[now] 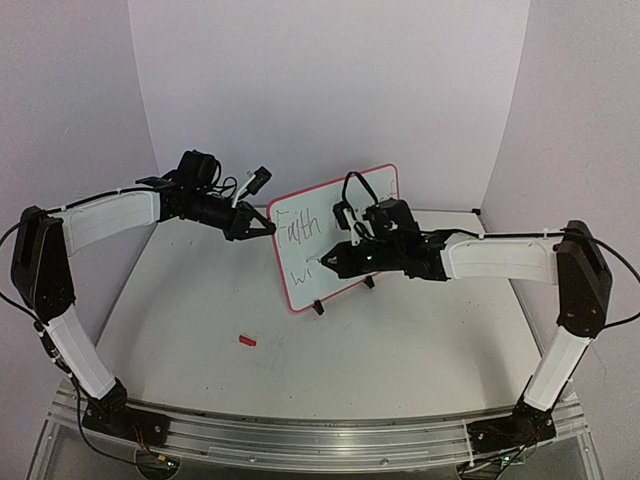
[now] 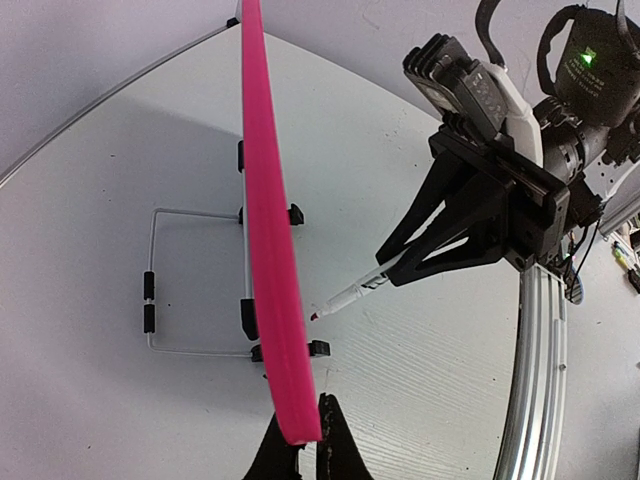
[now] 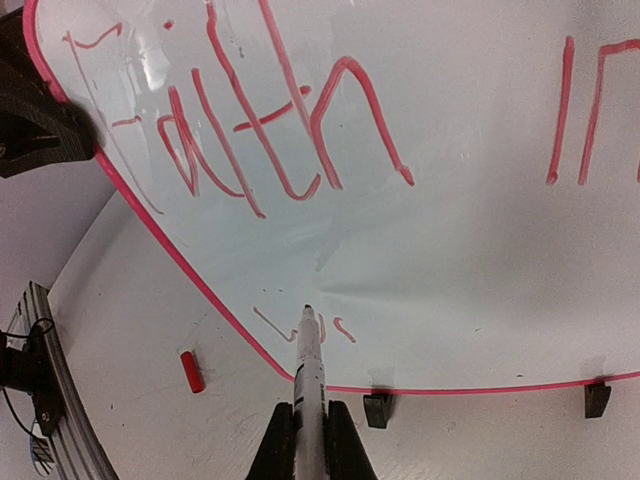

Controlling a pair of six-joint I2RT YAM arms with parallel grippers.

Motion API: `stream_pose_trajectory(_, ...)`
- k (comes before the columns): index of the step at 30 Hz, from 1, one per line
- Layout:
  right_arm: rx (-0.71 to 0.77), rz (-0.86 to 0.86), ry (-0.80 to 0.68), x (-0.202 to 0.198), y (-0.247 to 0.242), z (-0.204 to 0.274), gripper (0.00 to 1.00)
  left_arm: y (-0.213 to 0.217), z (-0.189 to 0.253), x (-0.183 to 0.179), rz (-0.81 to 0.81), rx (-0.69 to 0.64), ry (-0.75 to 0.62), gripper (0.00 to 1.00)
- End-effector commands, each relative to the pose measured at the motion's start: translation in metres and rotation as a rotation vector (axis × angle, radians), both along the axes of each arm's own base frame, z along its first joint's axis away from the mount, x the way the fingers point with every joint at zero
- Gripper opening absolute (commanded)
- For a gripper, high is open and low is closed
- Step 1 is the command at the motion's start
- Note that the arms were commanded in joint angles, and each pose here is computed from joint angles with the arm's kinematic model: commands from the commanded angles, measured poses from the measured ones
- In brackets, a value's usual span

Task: Write a sentence on the whiteboard

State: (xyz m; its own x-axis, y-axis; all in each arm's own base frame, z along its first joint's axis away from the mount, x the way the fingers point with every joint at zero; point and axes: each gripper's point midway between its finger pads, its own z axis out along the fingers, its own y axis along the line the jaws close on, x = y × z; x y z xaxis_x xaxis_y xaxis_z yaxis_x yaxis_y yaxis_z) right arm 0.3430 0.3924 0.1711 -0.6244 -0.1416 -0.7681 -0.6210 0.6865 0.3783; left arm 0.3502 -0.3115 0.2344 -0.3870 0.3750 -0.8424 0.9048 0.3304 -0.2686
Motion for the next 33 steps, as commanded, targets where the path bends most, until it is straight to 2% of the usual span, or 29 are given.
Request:
stream_pose_trajectory(1, 0.023, 0.005, -0.039, 0.011, 0.009, 0.011, 0.0, -0.006, -0.015, -0.027, -0.057, 0.042, 0.089, 0.0)
stream_pose_trajectory(17, 0.014, -0.034, -0.051, 0.02, 0.008, 0.01, 0.0, -0.007, -0.014, -0.027, -0.059, 0.041, 0.089, 0.0)
stream_pose_trajectory(26, 0.023, -0.034, -0.069, 0.006, -0.008, 0.024, 0.0, -0.006, -0.014, -0.027, -0.059, 0.041, 0.09, 0.0)
stream_pose_trajectory(33, -0.001, -0.041, -0.039, -0.001, -0.015, 0.008, 0.0, -0.007, -0.014, -0.028, -0.061, 0.04, 0.09, 0.0)
